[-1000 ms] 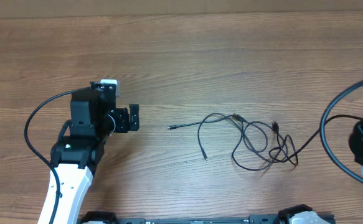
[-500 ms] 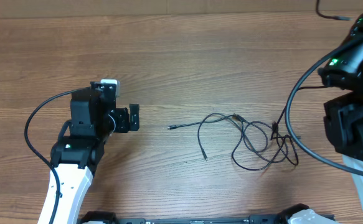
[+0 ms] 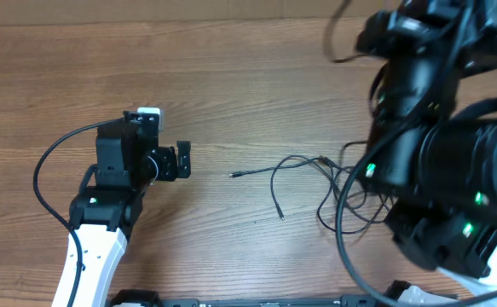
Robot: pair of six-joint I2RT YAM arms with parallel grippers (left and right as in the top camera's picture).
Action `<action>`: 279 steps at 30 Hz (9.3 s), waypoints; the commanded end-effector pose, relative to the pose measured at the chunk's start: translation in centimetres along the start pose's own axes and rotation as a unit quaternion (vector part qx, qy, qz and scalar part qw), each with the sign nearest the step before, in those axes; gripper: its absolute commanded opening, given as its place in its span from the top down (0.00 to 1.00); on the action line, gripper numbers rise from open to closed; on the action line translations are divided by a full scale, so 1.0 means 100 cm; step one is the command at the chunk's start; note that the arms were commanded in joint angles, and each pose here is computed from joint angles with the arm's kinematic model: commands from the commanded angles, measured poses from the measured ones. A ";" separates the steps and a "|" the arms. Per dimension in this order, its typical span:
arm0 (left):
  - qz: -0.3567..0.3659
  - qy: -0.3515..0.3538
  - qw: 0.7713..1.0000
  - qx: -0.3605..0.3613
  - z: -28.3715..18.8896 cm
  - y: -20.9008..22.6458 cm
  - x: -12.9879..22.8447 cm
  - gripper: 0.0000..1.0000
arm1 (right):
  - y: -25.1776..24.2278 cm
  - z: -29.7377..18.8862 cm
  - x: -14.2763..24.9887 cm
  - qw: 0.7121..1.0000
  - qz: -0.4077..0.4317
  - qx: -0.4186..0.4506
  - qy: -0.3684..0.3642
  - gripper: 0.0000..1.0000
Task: Untangle cables
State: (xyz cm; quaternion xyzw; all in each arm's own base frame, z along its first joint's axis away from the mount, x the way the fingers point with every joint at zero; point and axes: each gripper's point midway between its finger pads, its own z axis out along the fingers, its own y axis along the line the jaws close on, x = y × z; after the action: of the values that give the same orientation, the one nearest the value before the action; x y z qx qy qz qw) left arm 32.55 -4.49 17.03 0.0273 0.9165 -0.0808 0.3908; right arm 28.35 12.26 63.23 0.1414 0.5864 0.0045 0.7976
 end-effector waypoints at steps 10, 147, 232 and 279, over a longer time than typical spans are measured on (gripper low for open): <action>0.010 -0.009 1.000 0.006 -0.002 -0.002 -0.006 0.00 | -0.051 0.004 -0.050 0.991 -0.073 0.087 -0.067 0.96; 0.005 -0.013 1.000 0.009 -0.002 -0.004 -0.008 0.00 | -0.209 0.117 0.139 0.945 0.102 0.122 0.285 0.96; 0.005 -0.008 1.000 0.009 -0.002 -0.004 -0.005 0.00 | -0.142 -0.198 0.570 0.509 -0.159 -0.025 0.846 0.07; 0.004 -0.007 1.000 0.009 -0.002 -0.004 -0.005 0.00 | -0.259 -0.094 0.557 0.644 0.007 -0.007 0.765 0.00</action>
State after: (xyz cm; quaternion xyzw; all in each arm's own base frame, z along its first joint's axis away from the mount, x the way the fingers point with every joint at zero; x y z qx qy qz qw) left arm 32.57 -4.62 17.08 0.0287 0.9159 -0.0841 0.3915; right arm 31.95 -4.00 1.04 0.1909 0.9752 0.1052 0.0382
